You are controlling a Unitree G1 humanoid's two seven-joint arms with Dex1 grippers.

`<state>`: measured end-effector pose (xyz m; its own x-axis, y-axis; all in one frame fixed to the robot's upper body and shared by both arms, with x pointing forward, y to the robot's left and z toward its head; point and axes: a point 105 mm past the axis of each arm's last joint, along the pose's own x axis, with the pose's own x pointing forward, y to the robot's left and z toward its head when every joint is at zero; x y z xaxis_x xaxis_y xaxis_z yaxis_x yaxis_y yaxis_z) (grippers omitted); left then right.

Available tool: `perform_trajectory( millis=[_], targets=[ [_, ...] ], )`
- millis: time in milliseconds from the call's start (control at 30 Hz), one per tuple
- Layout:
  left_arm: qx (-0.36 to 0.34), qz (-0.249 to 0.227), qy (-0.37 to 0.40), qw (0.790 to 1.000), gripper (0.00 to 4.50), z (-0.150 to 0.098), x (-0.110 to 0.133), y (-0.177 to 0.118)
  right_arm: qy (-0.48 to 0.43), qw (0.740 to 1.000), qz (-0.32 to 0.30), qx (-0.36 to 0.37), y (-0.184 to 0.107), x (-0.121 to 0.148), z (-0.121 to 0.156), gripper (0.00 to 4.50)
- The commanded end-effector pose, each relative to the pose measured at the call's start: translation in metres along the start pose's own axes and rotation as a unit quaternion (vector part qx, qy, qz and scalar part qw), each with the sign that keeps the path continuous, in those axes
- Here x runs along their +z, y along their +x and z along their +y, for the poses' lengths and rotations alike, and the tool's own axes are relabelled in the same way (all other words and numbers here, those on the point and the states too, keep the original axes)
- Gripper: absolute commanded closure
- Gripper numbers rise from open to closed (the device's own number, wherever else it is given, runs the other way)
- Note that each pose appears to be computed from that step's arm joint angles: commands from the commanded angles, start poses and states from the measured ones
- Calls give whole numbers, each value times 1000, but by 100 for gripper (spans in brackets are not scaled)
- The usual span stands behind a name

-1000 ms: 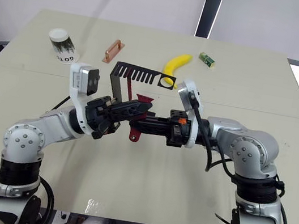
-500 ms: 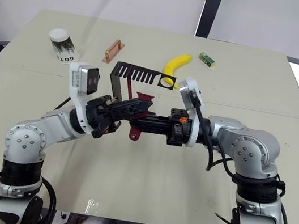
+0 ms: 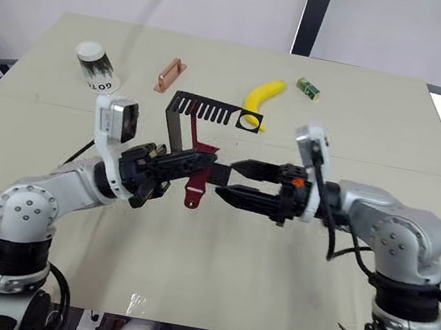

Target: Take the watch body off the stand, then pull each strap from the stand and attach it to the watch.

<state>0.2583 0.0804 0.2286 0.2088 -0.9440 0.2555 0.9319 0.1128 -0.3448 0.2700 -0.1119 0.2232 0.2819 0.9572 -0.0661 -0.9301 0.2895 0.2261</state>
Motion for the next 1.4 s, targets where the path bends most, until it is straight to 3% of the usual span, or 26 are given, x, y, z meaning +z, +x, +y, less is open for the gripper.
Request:
perform_trajectory(
  millis=[33,267,433,700,1067,1400],
  targets=[
    [-13,30,57,998,450,-11,2,-7,-48,995,-16,-91,-27,6,-4,7],
    [12,121,111,986,450,2,-11,-32,-46,940,51,-334,-124,-53,-20,7],
    [0,160,136,978,450,6,-22,-38,-45,908,68,-411,-162,-70,-13,7],
    [-36,173,157,972,450,2,-28,-35,-32,881,70,-466,-165,-94,-18,7],
    [-81,184,156,967,450,-4,-26,-22,-23,851,56,-522,-144,-110,-53,7],
    [-74,176,155,969,450,-11,-28,-14,-7,834,47,-549,-125,-122,-78,7]
  ],
)
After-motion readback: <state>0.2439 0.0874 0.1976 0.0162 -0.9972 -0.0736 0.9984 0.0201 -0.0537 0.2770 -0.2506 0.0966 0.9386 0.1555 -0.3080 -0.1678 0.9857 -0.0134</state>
